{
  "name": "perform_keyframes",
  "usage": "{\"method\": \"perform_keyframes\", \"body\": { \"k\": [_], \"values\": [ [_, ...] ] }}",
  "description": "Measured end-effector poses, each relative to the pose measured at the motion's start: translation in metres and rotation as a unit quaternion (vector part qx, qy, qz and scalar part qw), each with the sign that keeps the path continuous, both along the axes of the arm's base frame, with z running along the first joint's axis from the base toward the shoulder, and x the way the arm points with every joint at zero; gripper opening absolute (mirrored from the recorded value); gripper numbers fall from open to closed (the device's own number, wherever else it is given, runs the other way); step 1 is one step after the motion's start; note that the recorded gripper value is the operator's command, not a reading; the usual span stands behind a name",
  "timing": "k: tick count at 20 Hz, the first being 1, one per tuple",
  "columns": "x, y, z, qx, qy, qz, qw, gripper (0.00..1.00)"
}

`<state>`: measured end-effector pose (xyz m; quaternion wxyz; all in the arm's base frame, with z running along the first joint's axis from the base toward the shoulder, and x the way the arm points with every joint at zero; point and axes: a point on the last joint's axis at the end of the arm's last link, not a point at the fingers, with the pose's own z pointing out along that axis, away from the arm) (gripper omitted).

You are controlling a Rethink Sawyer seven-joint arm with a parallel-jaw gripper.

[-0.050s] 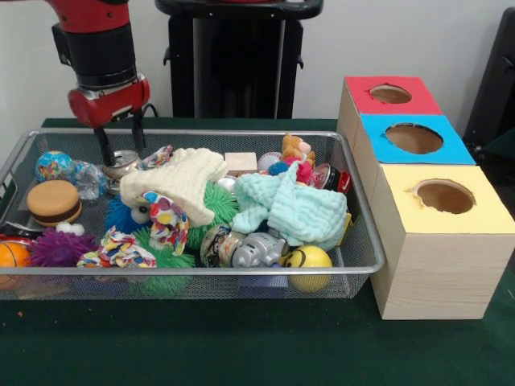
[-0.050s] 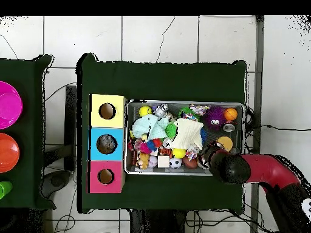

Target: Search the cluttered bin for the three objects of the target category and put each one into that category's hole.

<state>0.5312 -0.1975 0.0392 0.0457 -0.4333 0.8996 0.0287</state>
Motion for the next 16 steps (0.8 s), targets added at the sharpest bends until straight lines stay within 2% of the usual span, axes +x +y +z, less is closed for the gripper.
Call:
{"method": "perform_keyframes", "body": {
  "k": [8, 16],
  "values": [
    [0.011, 0.010, 0.015, 0.008, 0.017, 0.051, 0.9985, 1.00],
    [0.022, -0.006, 0.016, 0.016, 0.001, 0.085, 0.9962, 1.00]
  ]
}}
